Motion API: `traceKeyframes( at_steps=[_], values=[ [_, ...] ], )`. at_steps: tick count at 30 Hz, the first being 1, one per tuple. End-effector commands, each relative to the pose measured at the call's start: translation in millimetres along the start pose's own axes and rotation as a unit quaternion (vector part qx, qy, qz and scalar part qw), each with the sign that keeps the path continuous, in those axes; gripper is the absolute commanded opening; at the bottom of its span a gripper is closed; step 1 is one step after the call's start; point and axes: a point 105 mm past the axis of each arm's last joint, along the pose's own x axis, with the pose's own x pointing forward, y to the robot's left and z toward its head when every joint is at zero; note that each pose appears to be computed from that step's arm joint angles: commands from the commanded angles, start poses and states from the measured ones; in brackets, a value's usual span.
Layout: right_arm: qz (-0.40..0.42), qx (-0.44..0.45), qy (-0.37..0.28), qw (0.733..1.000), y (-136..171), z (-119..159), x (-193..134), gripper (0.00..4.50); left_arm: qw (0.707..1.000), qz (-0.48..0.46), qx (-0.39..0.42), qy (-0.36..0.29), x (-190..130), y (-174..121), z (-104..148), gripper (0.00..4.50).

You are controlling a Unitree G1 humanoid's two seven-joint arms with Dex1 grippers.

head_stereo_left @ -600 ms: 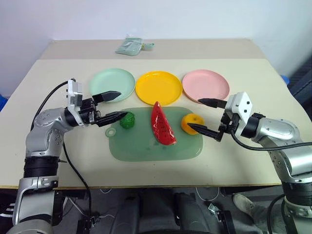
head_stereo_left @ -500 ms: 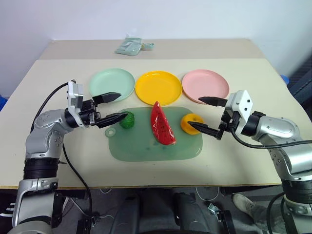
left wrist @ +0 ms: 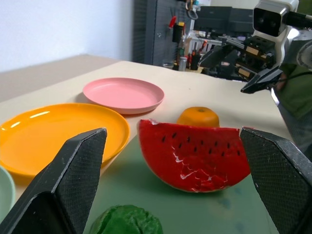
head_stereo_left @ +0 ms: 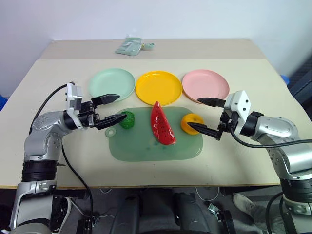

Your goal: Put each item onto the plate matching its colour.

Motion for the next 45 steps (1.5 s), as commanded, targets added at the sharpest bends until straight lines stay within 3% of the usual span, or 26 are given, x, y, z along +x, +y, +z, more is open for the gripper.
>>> traceKeyframes(
  at_steps=[1, 6, 10, 18, 30, 38, 41, 43, 45],
  values=[
    [0.023, -0.017, -0.044, 0.999, 1.8, 27.2, 1.5, 4.43, 0.999, 0.038, 0.021, -0.001, -21.2, 13.5, 13.8, 4.50],
    [0.136, -0.018, -0.022, 0.990, 33.0, 39.4, -3.9, 4.43, 0.999, 0.039, -0.013, 0.012, -8.1, 14.2, 8.9, 4.50],
    [0.184, -0.008, 0.001, 0.983, 37.7, 53.5, -8.6, 4.43, 0.999, 0.026, -0.021, 0.029, 8.0, 12.8, 8.8, 4.50],
    [0.167, -0.038, -0.034, 0.985, 35.9, 71.8, 7.8, 4.43, 0.995, 0.015, 0.007, 0.098, 27.1, 15.4, -23.3, 4.50],
    [0.134, -0.040, -0.031, 0.990, 37.2, 64.2, 9.1, 4.43, 0.985, 0.042, 0.070, 0.154, 30.0, 24.1, -62.1, 4.50],
    [0.122, -0.042, -0.031, 0.991, 35.6, 60.1, 11.2, 4.43, 0.985, 0.030, 0.036, 0.165, 32.9, 20.1, -88.3, 4.50],
    [0.120, -0.043, -0.032, 0.991, 35.2, 59.9, 11.2, 4.50, 0.986, 0.020, 0.028, 0.165, 35.1, 15.5, -93.7, 3.69],
    [0.118, -0.044, -0.032, 0.992, 34.9, 59.3, 11.1, 4.50, 0.988, 0.024, 0.032, 0.151, 36.7, 15.7, -90.3, 2.71],
    [0.116, -0.045, -0.031, 0.992, 34.4, 58.7, 11.3, 4.50, 0.989, 0.037, 0.044, 0.138, 36.5, 20.0, -83.1, 2.53]
  ],
)
